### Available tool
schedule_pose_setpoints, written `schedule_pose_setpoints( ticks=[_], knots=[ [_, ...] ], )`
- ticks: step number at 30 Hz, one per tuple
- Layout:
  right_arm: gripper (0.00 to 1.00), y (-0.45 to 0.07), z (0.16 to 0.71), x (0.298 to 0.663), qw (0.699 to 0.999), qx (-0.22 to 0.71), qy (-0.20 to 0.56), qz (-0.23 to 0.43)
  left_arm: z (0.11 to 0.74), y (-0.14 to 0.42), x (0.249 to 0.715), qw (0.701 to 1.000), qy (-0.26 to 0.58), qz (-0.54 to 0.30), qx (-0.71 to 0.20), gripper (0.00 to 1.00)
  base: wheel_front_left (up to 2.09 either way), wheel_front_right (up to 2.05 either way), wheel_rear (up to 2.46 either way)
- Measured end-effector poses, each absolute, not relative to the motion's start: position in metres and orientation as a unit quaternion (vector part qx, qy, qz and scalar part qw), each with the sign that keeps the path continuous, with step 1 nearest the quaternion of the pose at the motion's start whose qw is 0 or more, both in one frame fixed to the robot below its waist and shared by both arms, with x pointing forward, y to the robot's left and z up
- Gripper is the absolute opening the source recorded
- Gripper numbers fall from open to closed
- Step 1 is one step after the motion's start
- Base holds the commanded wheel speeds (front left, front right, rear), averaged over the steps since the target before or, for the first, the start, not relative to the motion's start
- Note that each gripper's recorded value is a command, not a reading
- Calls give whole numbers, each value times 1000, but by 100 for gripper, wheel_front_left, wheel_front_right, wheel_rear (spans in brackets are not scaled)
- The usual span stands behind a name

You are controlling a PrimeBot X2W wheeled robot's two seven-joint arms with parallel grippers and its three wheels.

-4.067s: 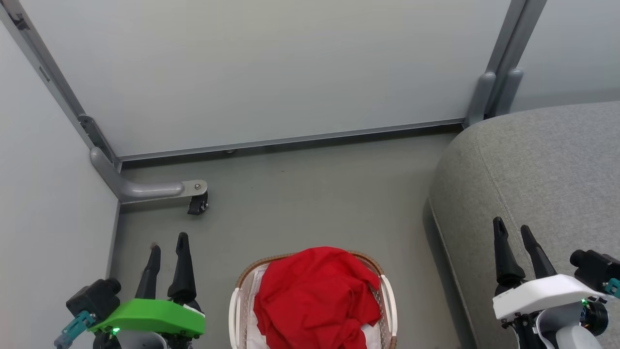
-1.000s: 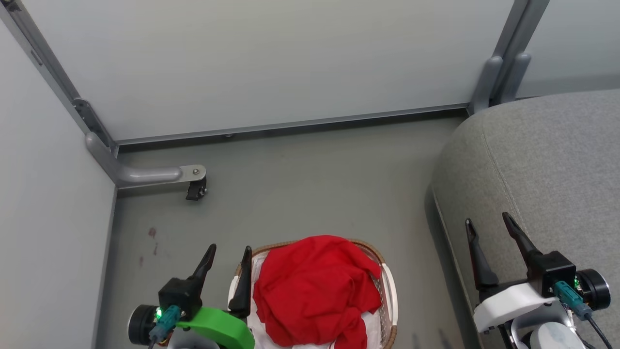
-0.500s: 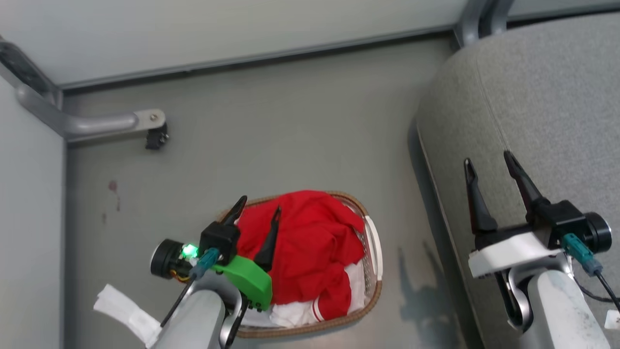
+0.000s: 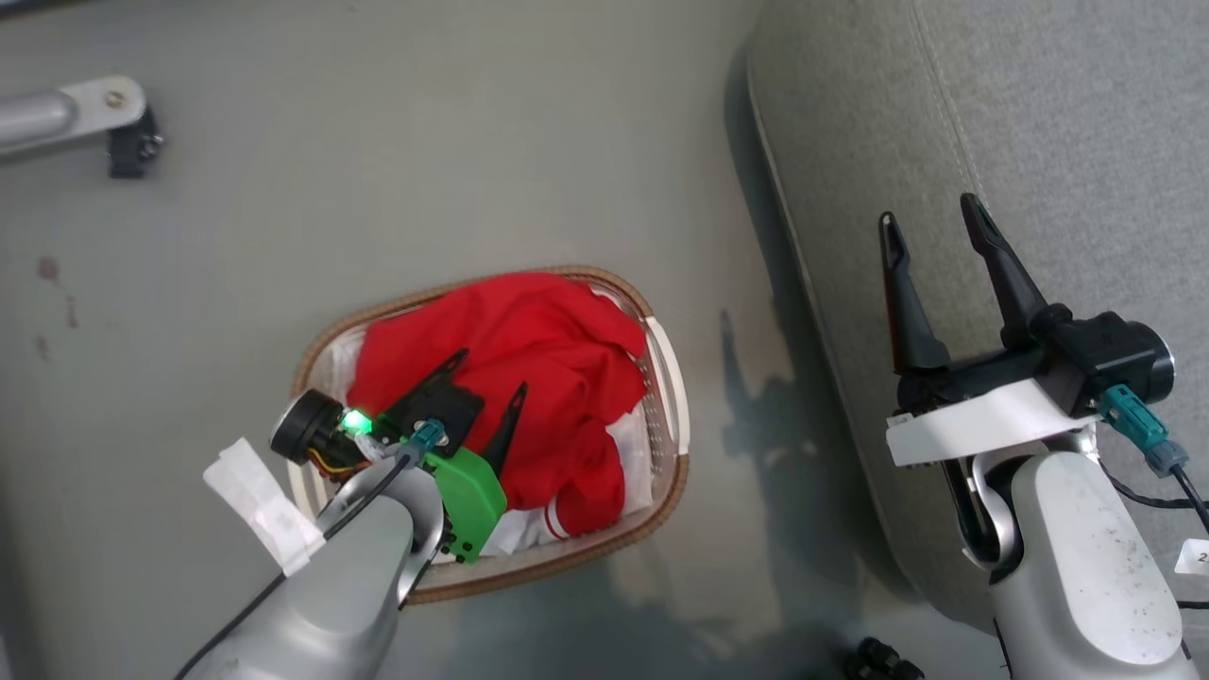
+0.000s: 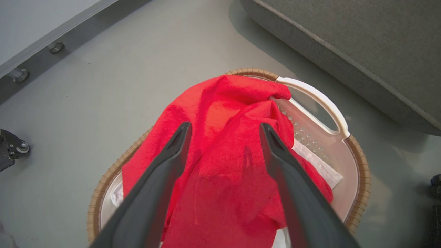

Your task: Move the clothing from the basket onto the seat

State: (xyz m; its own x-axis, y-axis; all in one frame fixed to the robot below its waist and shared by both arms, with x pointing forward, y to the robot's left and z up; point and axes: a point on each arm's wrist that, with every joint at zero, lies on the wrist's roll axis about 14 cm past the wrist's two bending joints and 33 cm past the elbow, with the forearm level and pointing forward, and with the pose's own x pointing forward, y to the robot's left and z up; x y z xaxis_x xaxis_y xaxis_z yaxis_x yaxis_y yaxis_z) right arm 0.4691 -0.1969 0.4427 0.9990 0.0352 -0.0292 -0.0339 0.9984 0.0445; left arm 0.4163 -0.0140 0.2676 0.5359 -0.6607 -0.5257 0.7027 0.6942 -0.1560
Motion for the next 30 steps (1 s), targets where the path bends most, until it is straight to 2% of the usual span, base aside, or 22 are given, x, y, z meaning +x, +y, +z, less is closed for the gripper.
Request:
schedule_pose_setpoints(
  ticks=[12, 22, 24, 25, 27, 28, 30],
  knots=[
    [100, -207, 404, 474, 998, 18, 59, 8, 212, -56, 411, 823, 321, -466, 43, 100, 0, 0, 0],
    [100, -209, 387, 474, 997, 17, 78, 9, 170, -54, 405, 792, 389, -466, 61, 100, 0, 0, 0],
    [100, -209, 386, 473, 997, 17, 81, 9, 164, -50, 400, 787, 405, -460, 62, 47, 0, 0, 0],
    [100, -208, 385, 473, 997, 17, 81, 9, 162, -49, 399, 785, 410, -459, 63, 37, 0, 0, 0],
    [100, -208, 386, 474, 997, 19, 81, 10, 162, -48, 398, 785, 412, -458, 62, 6, 0, 0, 0],
    [100, -208, 386, 474, 997, 19, 80, 10, 164, -48, 399, 788, 410, -457, 59, 0, 0, 0, 0],
    [100, -207, 387, 474, 997, 20, 79, 10, 166, -47, 400, 792, 409, -451, 52, 0, 0, 0, 0]
  ],
)
